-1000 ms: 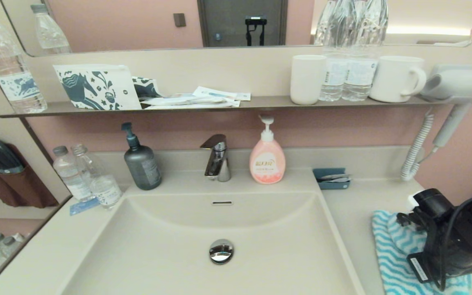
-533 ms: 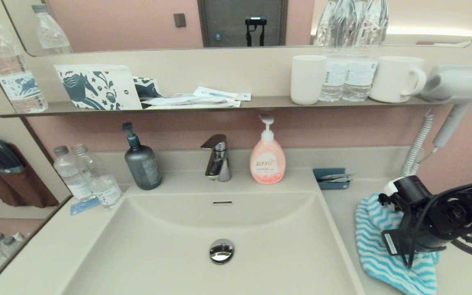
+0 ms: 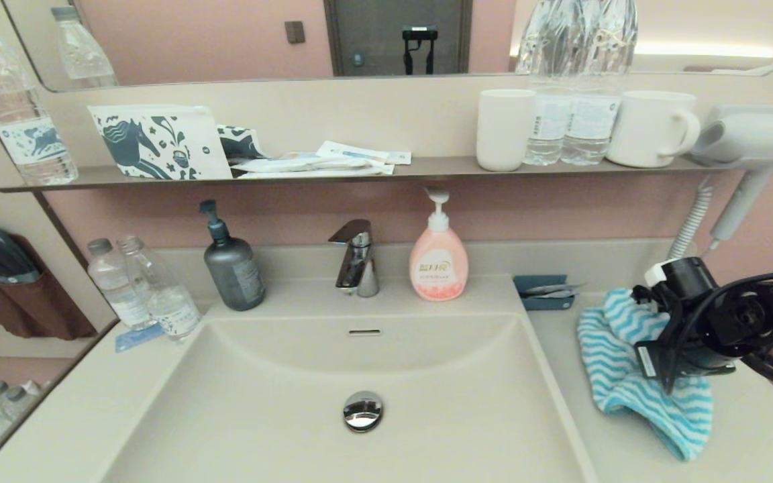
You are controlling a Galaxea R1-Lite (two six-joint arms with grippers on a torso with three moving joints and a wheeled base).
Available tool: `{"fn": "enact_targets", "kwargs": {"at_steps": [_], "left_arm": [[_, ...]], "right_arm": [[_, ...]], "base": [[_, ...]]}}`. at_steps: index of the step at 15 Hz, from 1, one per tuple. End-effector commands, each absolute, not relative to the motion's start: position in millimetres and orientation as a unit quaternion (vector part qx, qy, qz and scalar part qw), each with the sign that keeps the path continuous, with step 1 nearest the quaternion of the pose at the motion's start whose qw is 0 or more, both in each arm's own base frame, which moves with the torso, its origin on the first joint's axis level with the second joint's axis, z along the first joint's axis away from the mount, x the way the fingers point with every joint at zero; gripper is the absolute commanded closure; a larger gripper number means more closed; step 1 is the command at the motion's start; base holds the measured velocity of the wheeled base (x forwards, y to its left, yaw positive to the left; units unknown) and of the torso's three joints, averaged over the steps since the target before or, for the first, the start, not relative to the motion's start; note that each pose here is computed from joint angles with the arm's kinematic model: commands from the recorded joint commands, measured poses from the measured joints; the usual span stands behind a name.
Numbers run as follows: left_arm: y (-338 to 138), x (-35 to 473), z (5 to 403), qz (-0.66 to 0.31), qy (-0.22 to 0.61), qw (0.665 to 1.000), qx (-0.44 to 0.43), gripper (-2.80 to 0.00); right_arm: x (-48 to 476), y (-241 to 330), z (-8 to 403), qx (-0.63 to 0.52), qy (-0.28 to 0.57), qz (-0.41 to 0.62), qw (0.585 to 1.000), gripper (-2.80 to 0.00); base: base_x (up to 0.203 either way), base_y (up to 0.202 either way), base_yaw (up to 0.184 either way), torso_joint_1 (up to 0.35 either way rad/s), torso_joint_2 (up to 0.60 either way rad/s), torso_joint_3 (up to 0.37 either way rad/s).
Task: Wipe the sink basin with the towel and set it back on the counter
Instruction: Wipe the sink
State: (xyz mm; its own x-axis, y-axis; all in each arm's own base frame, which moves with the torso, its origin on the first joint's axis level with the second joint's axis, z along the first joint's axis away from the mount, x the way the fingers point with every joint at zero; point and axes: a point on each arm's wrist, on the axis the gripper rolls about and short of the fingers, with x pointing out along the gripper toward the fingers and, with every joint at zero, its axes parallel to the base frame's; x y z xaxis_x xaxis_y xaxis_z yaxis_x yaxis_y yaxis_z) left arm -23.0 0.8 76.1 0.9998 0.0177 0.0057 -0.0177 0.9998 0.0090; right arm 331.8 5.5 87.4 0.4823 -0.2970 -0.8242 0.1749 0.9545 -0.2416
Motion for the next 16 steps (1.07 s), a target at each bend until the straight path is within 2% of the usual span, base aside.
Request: {"fn": "enact_targets", "kwargs": {"at_steps": [1,7,11,16], "left_arm": [[1,-23,76,0.009,-0.002,1.0,0.005,0.0],[1,-23,76,0.009,-0.002,1.0,0.005,0.0],[1,-23,76,0.008,-0.003,1.0,0.005,0.0],[1,-23,76,0.009,-0.002,1.0,0.005,0.0]], "right_arm": [[334,-9,96,-0.072,0.48,-0.159,0.86,0.0],[324,-32,117,-0.084,0.474,-0.191,0.855,0.0],[303,-15,114,-0.102,0.53,-0.171,0.824,0.0],[310,7,118,-0.049,0.488,-0.149,0.858,0.0]], "base": [[0.0,0.0,0.0,0.0,0.0,0.0],[0.0,0.0,0.0,0.0,0.0,0.0],[0.0,0.0,0.0,0.0,0.0,0.0],[0.0,0.0,0.0,0.0,0.0,0.0]]}}
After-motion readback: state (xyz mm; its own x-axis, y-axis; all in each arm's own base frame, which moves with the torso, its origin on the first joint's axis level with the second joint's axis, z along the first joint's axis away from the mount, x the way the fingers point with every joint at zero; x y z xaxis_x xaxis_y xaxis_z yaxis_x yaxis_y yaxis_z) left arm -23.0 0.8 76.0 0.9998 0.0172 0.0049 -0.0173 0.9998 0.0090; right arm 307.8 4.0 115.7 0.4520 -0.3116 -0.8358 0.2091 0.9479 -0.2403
